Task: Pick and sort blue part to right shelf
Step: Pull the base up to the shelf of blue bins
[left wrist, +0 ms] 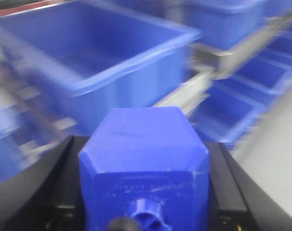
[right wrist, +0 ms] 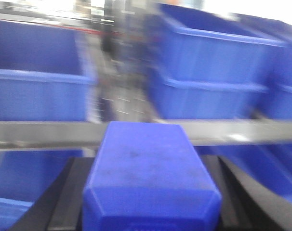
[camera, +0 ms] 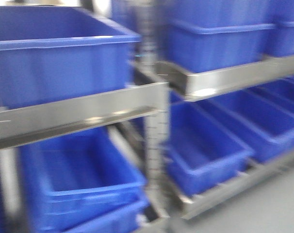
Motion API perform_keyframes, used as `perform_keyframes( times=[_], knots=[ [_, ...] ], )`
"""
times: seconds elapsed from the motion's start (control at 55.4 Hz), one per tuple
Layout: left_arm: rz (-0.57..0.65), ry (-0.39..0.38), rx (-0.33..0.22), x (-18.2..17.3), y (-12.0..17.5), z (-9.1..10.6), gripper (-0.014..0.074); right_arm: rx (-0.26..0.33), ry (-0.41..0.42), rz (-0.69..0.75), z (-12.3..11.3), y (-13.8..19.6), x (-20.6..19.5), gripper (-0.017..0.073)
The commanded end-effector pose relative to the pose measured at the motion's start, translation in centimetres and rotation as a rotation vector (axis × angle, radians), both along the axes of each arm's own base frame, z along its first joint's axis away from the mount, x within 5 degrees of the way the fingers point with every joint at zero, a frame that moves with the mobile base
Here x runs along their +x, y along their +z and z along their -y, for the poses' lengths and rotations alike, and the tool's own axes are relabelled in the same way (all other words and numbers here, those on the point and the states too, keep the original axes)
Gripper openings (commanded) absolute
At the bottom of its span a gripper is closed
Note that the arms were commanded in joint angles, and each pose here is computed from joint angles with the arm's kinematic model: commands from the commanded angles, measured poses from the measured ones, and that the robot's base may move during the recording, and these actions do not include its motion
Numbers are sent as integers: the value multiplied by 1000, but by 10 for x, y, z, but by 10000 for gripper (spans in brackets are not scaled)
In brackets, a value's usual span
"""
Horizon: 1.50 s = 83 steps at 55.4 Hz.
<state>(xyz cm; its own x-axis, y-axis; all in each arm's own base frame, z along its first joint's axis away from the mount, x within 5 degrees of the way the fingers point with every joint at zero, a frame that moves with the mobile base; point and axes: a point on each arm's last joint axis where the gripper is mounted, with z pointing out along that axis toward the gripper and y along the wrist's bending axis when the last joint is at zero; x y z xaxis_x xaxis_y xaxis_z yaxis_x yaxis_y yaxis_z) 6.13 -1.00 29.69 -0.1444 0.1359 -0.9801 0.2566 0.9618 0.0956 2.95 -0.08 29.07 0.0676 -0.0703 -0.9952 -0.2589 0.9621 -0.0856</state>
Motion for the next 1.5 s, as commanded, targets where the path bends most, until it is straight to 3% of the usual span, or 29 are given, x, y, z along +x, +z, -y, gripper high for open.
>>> perform_keyframes(
  times=[0.0, 1.479],
  knots=[
    [95, -32, -21, 0, 16, 3, 293, 0, 19, 101, -2, 16, -2, 211],
    [95, -32, -21, 0, 16, 3, 293, 0, 19, 101, -2, 16, -2, 211]
  ],
)
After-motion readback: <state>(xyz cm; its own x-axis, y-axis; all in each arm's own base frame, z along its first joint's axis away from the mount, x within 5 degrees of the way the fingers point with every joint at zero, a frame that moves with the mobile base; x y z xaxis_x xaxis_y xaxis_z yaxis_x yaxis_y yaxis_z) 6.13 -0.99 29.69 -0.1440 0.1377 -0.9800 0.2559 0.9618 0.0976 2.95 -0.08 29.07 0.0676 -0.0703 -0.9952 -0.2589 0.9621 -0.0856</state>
